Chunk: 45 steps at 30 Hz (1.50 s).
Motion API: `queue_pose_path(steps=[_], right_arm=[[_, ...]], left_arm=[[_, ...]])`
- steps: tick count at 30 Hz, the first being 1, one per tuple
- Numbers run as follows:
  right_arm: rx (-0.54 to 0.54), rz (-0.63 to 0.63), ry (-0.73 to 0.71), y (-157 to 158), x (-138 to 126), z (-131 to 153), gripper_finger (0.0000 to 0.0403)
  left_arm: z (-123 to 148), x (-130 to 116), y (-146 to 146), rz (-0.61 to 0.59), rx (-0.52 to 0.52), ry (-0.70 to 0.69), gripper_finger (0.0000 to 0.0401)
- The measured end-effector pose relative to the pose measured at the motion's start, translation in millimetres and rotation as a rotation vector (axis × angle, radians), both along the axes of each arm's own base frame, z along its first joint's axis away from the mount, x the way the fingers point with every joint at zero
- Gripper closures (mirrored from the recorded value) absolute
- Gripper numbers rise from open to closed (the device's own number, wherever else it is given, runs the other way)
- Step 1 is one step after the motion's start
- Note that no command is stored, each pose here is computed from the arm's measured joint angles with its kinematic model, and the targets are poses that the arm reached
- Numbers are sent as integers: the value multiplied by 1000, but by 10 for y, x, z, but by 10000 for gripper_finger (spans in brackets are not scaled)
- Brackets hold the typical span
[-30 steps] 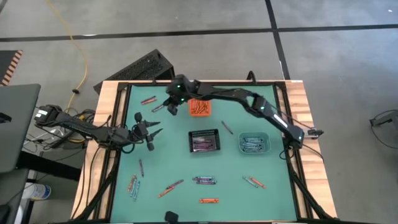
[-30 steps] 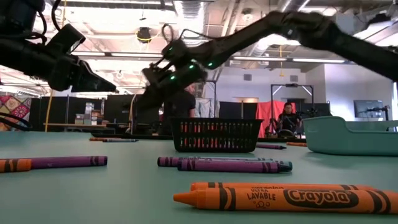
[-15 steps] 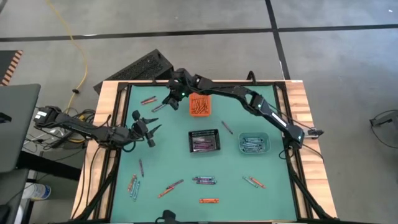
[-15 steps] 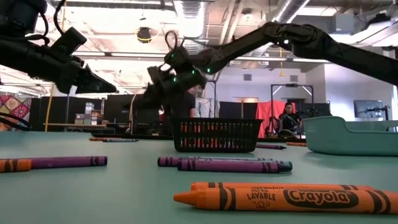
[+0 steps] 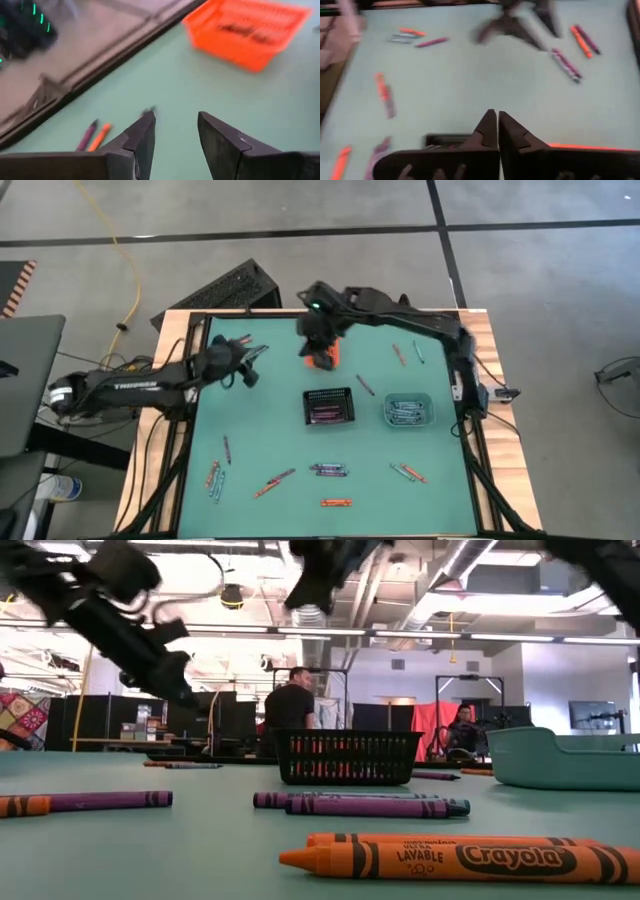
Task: Sort crayons
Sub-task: Put the violet crayon into the black bin
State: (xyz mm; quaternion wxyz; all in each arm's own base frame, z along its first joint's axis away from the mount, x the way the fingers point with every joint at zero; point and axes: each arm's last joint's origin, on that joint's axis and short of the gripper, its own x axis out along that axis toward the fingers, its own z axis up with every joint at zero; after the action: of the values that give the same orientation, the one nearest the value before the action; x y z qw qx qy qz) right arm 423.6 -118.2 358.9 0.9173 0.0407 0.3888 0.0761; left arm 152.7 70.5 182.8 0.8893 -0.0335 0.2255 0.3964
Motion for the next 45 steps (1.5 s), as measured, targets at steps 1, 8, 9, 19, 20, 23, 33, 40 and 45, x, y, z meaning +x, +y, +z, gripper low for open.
queue_pose_path(steps=[1, 8, 9, 19, 20, 23, 33, 40, 45], right_arm=[[1, 15, -2, 89, -82, 43, 395], [7, 27, -37, 715, -574, -523, 402], [3, 14, -82, 808, -680, -585, 402], [65, -36, -491, 1593, -1506, -1389, 403], [69, -32, -503, 1653, -1560, -1450, 403], [36, -28, -460, 1807, -1678, -1653, 403], [-100, -48, -487, 2070, -1691, -1782, 403], [-125, -37, -497, 2060, -1674, -1798, 403], [-128, -45, -497, 2037, -1666, -1799, 403]], left_arm=[[26, 9, 83, 12, -39, 34, 262], [134, 58, 685, 42, -268, 224, 262], [154, 49, 777, 92, -282, 245, 262], [-22, 196, 1457, 219, -470, 495, 262], [-53, 220, 1500, 209, -479, 522, 262], [-113, 301, 1613, 216, -491, 596, 262], [-201, 373, 1804, 265, -501, 669, 262], [-362, 320, 1890, 246, -567, 680, 262], [-404, 296, 1917, 218, -593, 681, 262]])
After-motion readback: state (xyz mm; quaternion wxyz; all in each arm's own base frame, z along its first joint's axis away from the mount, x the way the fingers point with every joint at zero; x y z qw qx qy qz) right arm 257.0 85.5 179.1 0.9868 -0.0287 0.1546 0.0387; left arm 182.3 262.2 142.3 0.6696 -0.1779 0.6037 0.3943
